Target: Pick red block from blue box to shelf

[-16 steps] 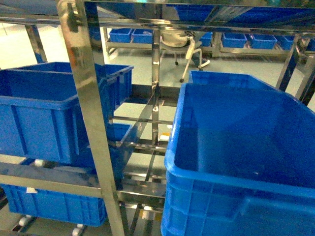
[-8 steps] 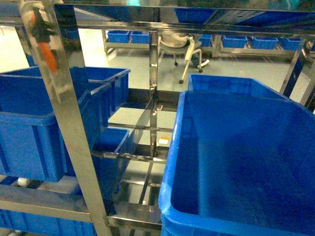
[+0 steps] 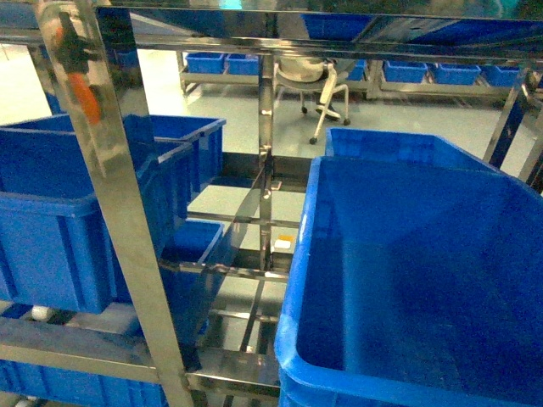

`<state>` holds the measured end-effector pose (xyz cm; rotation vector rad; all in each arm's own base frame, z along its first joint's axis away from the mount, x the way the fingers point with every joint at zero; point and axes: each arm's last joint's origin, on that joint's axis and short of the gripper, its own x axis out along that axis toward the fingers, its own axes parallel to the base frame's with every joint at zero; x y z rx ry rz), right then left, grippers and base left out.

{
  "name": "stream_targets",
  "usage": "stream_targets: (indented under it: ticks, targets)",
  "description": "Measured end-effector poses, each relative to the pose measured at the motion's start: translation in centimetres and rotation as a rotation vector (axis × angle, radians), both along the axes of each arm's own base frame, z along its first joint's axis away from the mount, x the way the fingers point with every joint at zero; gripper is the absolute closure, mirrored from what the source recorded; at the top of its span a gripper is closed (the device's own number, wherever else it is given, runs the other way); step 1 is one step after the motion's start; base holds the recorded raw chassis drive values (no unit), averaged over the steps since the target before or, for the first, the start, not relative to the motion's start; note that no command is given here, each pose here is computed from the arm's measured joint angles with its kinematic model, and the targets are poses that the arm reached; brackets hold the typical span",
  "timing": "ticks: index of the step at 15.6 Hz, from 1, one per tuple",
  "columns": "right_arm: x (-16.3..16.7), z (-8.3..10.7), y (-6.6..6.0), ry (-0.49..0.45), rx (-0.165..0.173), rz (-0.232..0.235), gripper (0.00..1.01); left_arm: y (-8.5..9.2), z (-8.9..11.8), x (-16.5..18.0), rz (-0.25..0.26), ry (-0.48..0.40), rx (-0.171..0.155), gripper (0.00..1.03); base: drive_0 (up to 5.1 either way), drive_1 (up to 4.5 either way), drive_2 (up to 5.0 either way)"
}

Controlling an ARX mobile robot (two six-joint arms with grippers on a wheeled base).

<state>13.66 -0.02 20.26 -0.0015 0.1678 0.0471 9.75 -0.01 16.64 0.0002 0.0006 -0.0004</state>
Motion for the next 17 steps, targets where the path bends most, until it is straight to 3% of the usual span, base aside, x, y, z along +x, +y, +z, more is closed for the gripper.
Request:
stream_targets:
  ticks: [17]
  targets:
    - [0.00,0.00,0.00,0.000,0.000,0.000,0.75,0.00,0.00,0.00,0.000,0.000,0.000,0.05,0.0,0.00,0.0]
